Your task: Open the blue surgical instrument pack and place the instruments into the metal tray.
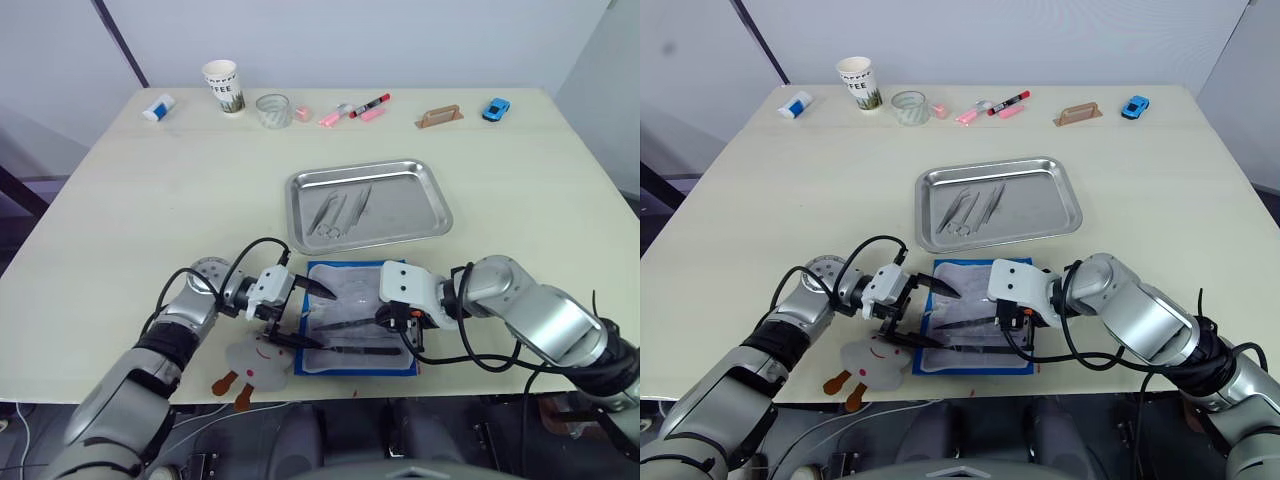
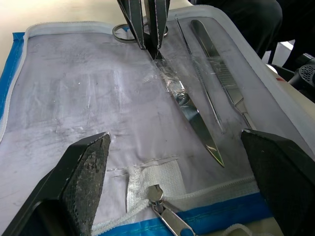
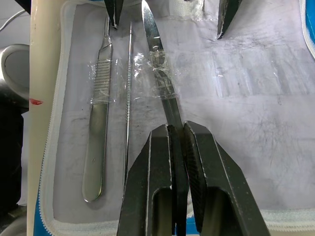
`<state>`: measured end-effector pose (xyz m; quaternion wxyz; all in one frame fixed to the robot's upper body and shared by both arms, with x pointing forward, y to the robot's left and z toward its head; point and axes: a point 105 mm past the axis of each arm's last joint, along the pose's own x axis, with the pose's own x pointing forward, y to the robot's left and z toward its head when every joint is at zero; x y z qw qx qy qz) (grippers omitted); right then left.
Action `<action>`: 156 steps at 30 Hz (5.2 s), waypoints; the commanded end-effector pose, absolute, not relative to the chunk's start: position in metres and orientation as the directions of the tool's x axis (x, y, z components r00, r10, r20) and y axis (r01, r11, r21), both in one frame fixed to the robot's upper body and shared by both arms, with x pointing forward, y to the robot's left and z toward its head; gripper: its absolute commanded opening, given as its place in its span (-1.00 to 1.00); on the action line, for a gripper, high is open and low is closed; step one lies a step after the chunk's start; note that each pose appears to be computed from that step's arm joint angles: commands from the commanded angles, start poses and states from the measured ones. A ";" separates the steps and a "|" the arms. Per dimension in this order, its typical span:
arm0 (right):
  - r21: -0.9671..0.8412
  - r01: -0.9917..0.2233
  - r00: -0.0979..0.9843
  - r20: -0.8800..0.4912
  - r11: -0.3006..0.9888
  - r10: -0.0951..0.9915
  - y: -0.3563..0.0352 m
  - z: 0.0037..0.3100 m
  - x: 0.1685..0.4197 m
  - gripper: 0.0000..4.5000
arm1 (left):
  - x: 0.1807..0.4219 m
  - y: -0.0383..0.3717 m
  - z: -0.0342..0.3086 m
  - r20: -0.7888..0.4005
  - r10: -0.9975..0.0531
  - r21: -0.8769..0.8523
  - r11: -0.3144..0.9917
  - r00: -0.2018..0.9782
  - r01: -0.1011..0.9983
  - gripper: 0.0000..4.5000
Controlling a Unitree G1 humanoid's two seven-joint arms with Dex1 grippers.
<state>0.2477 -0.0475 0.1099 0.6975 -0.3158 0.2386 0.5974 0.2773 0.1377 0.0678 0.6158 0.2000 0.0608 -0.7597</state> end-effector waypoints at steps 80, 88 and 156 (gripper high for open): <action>-0.322 -0.946 0.258 -0.697 0.029 0.669 -0.068 0.142 0.266 -0.99 | 0.260 0.133 0.037 -0.459 -0.855 0.019 -0.282 -0.242 0.959 1.00; -0.314 -0.948 0.265 -0.703 0.046 0.659 -0.076 0.142 0.266 -0.99 | 0.260 0.133 0.036 -0.460 -0.854 0.020 -0.284 -0.243 0.959 1.00; 0.013 -0.484 0.846 -0.249 0.875 0.472 -0.087 0.177 0.379 -0.99 | 0.270 0.127 0.053 -0.299 -0.952 0.091 -0.101 -0.070 0.991 1.00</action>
